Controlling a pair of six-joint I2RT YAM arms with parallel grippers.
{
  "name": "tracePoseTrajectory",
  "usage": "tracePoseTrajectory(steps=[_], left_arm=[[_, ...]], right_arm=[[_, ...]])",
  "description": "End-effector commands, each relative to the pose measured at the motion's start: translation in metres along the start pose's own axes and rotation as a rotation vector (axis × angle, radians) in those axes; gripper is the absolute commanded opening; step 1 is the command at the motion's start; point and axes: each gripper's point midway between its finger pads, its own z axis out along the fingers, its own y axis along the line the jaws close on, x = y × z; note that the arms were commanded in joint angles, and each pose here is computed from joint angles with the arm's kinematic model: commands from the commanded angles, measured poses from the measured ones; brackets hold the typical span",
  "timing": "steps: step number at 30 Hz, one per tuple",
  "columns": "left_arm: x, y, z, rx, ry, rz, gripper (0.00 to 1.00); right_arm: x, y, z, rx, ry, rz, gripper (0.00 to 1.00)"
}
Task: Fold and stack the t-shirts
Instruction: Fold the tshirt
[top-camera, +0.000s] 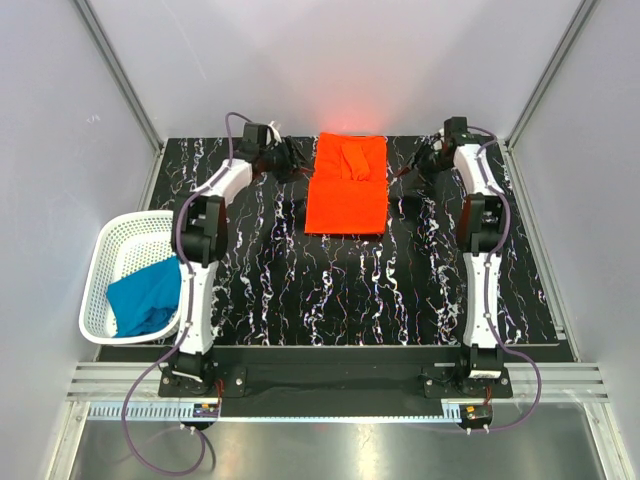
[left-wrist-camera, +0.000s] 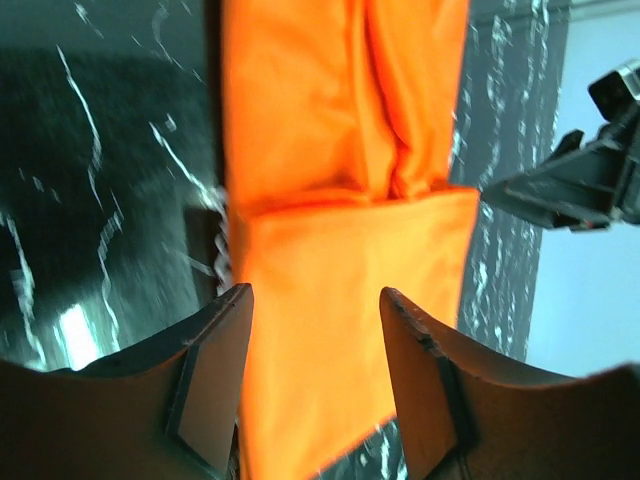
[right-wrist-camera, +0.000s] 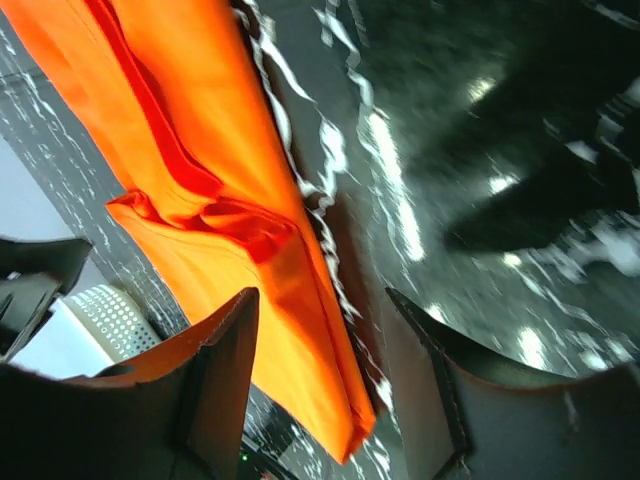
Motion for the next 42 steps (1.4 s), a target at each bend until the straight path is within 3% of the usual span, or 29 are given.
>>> tracePoseTrajectory(steps=[1, 6, 9, 10, 13, 17, 22, 29, 37, 42], left_arm=[[0.000, -0.047, -0.035, 0.062, -0.019, 0.090, 0.56], [0.041, -0.056, -0.035, 0.081, 0.074, 0.046, 0.44], [0.072, -0.053, -0.035, 0.064, 0.129, 0.051, 0.40], [0.087, -0.047, -0.034, 0.050, 0.154, 0.051, 0.39], [0.107, -0.037, -0.032, 0.036, 0.190, 0.034, 0.38], [0.120, -0.022, -0.026, 0.015, 0.221, -0.007, 0.35], [0.133, 0.002, -0.016, -0.030, 0.248, -0.047, 0.33], [0.138, 0.013, -0.006, -0.044, 0.267, -0.069, 0.33], [0.136, 0.010, -0.007, -0.041, 0.269, -0.065, 0.33], [0.124, -0.015, -0.021, -0.006, 0.247, -0.055, 0.38]], right_arm=[[0.002, 0.036, -0.060, -0.002, -0.059, -0.083, 0.59], [0.042, 0.065, -0.070, -0.028, 0.000, -0.150, 0.57], [0.087, 0.089, -0.060, -0.096, 0.113, -0.197, 0.54], [0.104, 0.090, -0.053, -0.118, 0.168, -0.194, 0.43], [0.146, 0.101, -0.033, -0.172, 0.260, -0.220, 0.28], [0.172, 0.095, -0.014, -0.232, 0.314, -0.202, 0.16], [0.184, 0.054, 0.002, -0.181, 0.353, -0.191, 0.14], [0.166, 0.005, 0.012, -0.183, 0.352, -0.131, 0.16], [0.151, -0.001, 0.016, -0.191, 0.334, -0.140, 0.26], [0.140, 0.016, 0.000, -0.227, 0.313, -0.111, 0.27]])
